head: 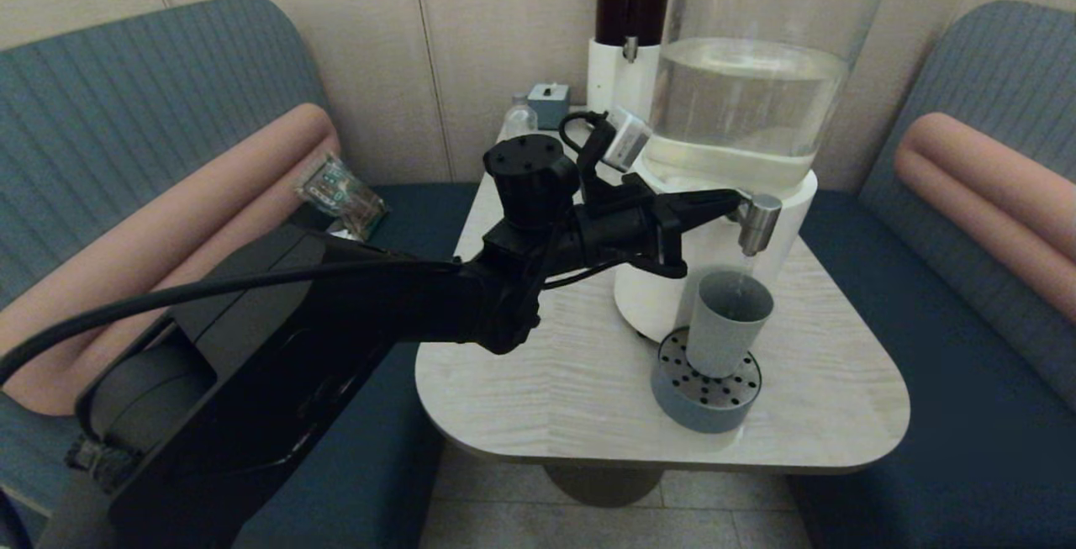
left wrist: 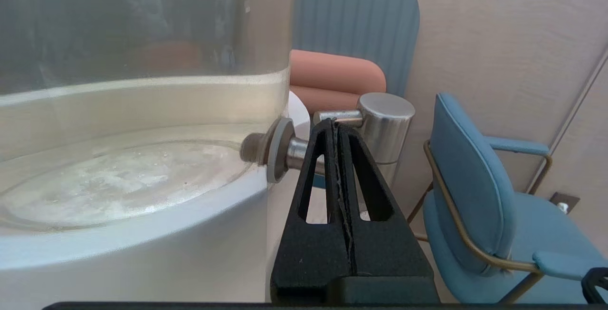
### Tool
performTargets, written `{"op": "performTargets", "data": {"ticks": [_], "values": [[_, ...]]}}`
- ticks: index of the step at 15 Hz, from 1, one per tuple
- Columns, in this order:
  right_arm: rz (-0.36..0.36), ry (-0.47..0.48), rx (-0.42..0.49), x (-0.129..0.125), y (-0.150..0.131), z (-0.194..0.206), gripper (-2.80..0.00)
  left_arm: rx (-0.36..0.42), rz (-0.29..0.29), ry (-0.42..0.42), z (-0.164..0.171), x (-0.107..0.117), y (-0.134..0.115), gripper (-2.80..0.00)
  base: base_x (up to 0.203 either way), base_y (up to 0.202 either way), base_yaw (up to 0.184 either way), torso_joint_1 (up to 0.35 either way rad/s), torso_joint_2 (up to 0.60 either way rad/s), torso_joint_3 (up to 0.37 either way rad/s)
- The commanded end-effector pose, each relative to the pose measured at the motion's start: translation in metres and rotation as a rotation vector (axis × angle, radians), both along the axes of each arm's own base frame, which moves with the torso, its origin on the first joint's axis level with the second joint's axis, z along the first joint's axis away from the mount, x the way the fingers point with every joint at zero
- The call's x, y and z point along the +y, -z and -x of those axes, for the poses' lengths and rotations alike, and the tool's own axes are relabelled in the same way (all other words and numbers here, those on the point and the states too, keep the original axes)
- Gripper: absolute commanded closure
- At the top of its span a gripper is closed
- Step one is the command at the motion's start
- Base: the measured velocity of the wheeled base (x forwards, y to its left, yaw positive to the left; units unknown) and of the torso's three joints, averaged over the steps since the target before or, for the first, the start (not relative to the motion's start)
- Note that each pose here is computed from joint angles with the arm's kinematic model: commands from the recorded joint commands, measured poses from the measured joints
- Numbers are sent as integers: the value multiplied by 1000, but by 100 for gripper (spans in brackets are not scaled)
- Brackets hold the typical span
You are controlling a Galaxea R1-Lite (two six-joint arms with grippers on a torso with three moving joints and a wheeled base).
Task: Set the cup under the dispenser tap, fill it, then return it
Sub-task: Turn off the faucet
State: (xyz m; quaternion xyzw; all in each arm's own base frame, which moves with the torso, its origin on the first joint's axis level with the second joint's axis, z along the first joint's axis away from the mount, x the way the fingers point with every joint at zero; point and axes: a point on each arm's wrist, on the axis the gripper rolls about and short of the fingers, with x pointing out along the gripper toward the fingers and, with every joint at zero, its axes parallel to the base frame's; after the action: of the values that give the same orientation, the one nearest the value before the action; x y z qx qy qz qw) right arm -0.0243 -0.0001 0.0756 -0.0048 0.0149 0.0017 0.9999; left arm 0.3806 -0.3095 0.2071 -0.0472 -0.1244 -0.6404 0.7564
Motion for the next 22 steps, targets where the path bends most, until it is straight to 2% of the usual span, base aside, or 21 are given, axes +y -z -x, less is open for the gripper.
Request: {"op": "performTargets", "data": {"ticks": [1, 10, 13, 17, 20, 22], "values": [[0, 0, 1, 0, 0, 0, 0, 2, -2, 5, -1, -2, 0, 0, 0, 0, 0, 0, 0, 0], [0, -1, 1, 0, 0, 0, 0, 5, -4, 37, 1, -21, -5, 0, 0, 0, 0, 0, 0, 0], [0, 0, 1, 0, 0, 0, 0, 0, 0, 35, 2, -20, -7, 0, 0, 0, 0, 0, 0, 0], [0, -1, 1, 0, 0, 0, 0, -13, 27, -4, 17, -5, -30, 0, 0, 0, 0, 0, 0, 0], [0, -1, 1, 0, 0, 0, 0, 5, 18, -21, 41, 20, -45, 0, 0, 0, 0, 0, 0, 0], [0, -1, 1, 0, 0, 0, 0, 29, 16, -66, 59, 42, -52, 0, 0, 0, 0, 0, 0, 0]]}}
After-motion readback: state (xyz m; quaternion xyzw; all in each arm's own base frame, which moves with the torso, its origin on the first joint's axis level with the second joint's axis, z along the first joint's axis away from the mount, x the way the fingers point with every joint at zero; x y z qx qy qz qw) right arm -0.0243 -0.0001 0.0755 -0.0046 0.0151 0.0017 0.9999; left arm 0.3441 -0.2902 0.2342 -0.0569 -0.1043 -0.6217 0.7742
